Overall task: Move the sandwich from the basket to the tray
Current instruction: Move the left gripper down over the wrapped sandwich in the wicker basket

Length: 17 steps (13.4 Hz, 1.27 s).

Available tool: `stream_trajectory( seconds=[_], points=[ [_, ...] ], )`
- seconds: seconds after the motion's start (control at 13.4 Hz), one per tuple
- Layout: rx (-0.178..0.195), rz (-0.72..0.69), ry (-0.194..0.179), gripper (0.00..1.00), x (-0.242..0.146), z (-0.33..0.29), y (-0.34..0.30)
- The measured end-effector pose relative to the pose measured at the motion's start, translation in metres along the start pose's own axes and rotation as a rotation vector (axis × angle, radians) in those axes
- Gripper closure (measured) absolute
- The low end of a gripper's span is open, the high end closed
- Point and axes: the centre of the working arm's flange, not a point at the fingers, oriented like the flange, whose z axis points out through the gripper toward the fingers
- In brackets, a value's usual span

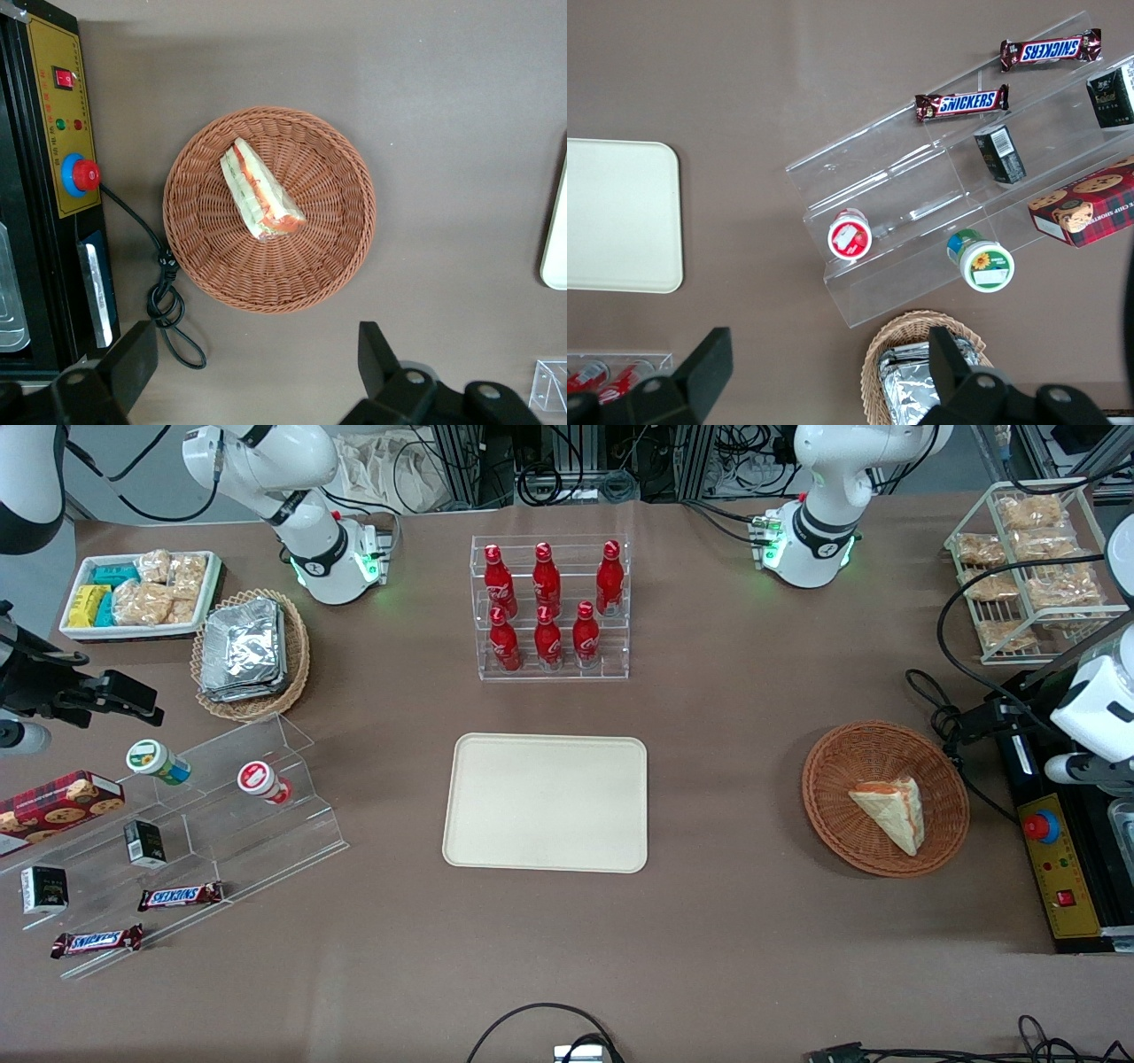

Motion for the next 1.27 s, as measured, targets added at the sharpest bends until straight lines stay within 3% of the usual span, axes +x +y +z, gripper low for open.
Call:
stream_trajectory(
  seconds=[0.52,0.67,0.97,1.27],
  points=[
    [-0.003,-0.065,-0.03,0.0,0.011,0.019,-0.001],
    [-0.005,-0.191,-0.019,0.0,0.023,0.043,-0.001],
    [0.001,-0.487,-0.064,0.0,0.04,0.109,-0.002],
    [-0.011,-0.61,-0.041,0.0,0.048,0.165,-0.023]
  ],
)
